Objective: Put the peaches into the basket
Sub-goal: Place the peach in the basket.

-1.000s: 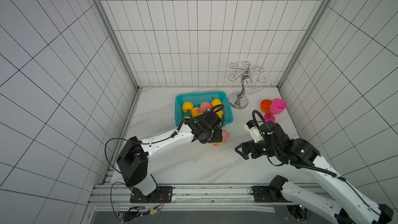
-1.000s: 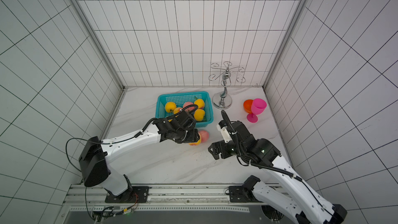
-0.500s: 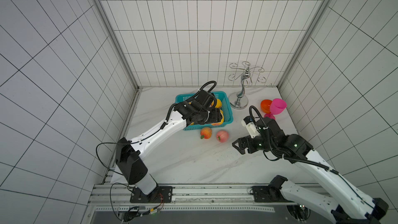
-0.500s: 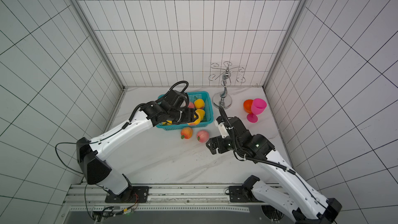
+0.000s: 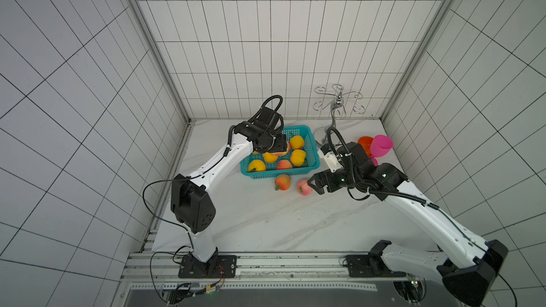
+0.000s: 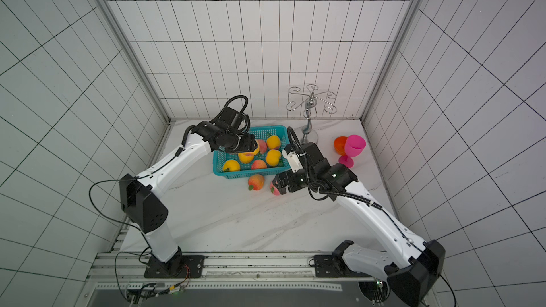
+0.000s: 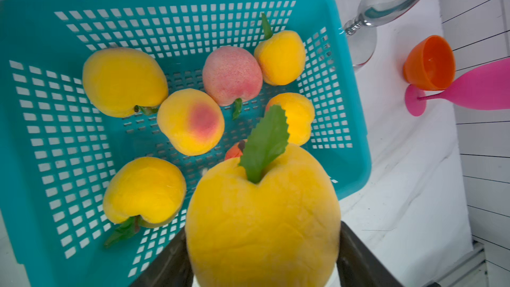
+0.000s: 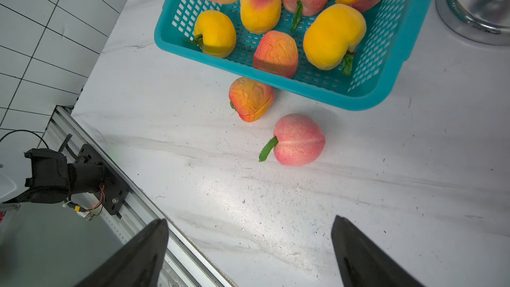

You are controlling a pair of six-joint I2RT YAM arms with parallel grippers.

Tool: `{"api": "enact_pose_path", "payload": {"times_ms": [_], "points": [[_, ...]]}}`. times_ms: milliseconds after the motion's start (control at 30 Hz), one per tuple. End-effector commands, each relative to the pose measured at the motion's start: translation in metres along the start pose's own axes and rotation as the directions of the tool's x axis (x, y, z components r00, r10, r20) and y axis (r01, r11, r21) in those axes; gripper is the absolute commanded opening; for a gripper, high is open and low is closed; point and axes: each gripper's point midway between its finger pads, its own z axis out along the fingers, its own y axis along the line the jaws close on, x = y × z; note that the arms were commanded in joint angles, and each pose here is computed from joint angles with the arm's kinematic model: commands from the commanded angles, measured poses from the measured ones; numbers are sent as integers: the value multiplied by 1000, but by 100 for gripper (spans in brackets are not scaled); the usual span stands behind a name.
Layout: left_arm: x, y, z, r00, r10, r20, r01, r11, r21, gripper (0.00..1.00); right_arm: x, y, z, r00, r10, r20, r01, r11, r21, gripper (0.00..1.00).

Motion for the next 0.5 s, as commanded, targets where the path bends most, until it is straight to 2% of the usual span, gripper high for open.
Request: {"api": "enact_pose_path", "payload": {"times_ms": [0, 100, 467], "points": [[1, 25, 15, 997, 60, -52, -65, 993, -102, 71, -19, 4, -6, 999, -37, 32, 38, 999, -28, 96], [1, 33, 26, 993, 79, -82, -90, 985, -150, 71, -19, 2, -2, 999, -27, 22, 28, 999, -35, 96], [18, 54, 57, 986, 87, -139, -116, 969, -217, 71, -15, -4, 2, 1000, 1, 2, -1, 999, -46, 96]]}}
